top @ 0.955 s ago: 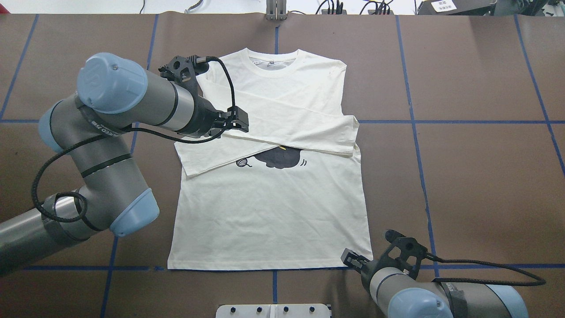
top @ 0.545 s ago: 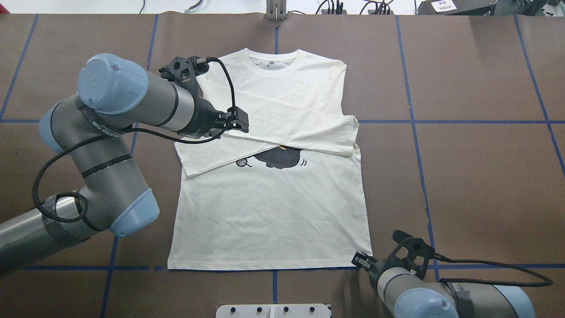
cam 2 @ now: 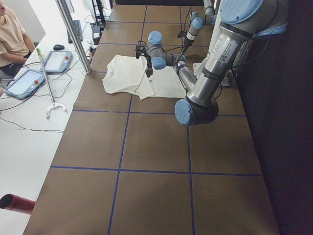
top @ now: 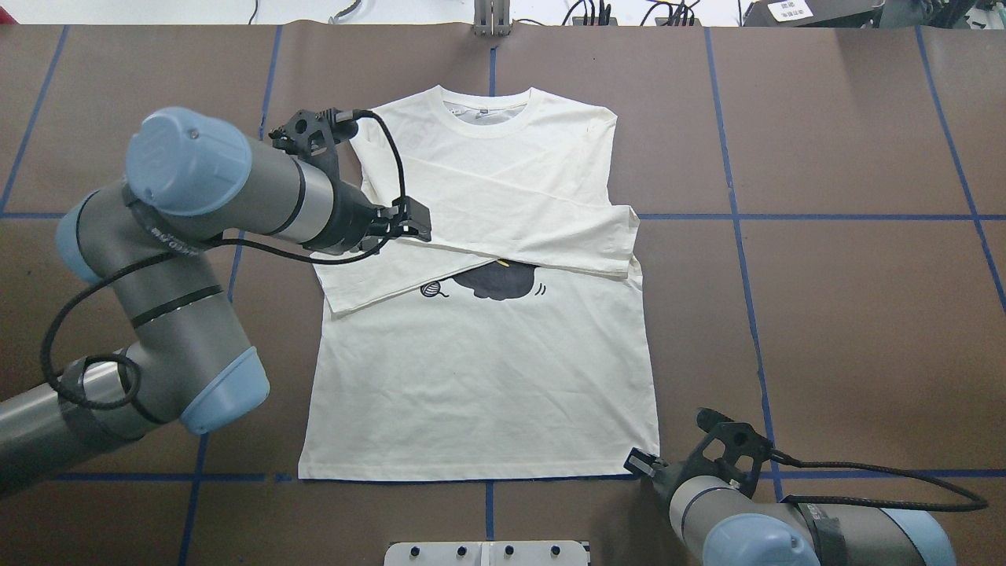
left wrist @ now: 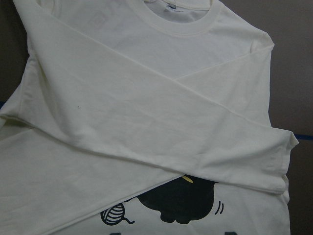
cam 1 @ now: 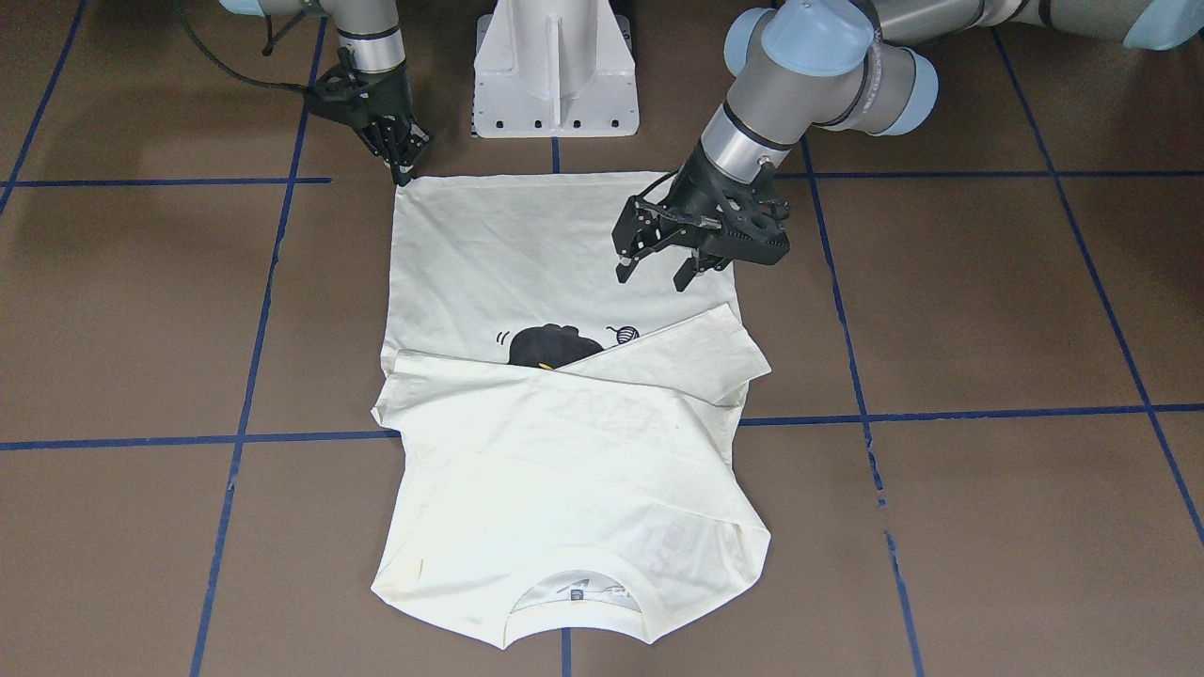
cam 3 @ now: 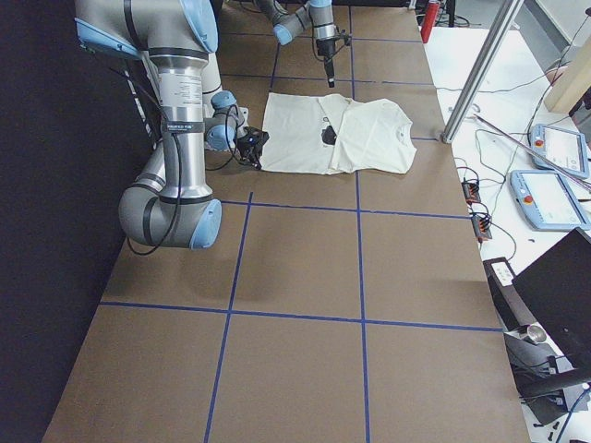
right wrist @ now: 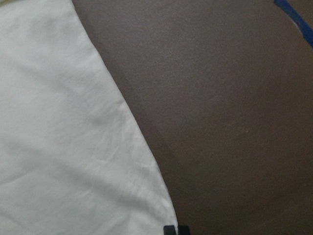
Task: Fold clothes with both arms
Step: 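Grasp the hem corners nearest the robot with both grippers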
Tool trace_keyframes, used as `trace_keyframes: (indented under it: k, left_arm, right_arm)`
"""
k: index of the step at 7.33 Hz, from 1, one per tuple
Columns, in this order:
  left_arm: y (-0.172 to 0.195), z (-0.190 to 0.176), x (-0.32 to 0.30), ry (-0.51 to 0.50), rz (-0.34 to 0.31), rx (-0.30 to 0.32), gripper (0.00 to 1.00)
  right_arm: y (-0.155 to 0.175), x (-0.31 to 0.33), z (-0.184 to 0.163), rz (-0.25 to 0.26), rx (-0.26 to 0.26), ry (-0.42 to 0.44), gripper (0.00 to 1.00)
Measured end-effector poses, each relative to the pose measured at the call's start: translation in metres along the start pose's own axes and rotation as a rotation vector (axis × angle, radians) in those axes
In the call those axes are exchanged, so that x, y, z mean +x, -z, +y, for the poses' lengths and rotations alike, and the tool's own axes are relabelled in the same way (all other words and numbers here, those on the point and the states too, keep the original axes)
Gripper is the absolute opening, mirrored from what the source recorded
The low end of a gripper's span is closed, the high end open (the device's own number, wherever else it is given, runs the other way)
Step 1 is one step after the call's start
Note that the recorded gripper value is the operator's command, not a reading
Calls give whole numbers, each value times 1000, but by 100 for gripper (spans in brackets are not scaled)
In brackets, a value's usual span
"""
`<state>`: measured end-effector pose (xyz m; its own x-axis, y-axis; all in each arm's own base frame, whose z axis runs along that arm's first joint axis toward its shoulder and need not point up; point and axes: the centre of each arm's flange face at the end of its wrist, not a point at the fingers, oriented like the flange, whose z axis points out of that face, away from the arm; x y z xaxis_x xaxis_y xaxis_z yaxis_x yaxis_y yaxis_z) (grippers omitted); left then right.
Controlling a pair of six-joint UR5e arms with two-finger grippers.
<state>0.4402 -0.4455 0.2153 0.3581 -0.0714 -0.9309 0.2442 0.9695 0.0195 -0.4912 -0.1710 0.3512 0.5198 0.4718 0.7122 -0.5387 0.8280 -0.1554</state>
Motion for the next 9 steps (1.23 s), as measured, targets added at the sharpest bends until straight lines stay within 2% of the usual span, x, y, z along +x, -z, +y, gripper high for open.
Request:
trace_keyframes:
  k: [1,2,3,4,6,9]
  left_arm:
    - [2,30,-18,51,-20,4,80]
    - [1,67,-40,94,-69,12,80]
    - [-1,101,-59,126,-127,16,71]
    - [-2,129,-76,150,-181,-3,66]
    - [-9,170,-105,199,-272,-67,66]
    - [-26,215,-120,199,-344,-132,66]
  right_arm:
    - [13,-4,-3,-21,-14,-8,0]
    - [23,-6,-5,-35,-24,-14,0]
    - [27,-7,-6,-40,-28,-16,0]
    - [28,-7,-6,-42,-30,-17,0]
    - [28,-7,-7,-42,-29,-17,0]
    - [28,-7,-6,-42,-29,-16,0]
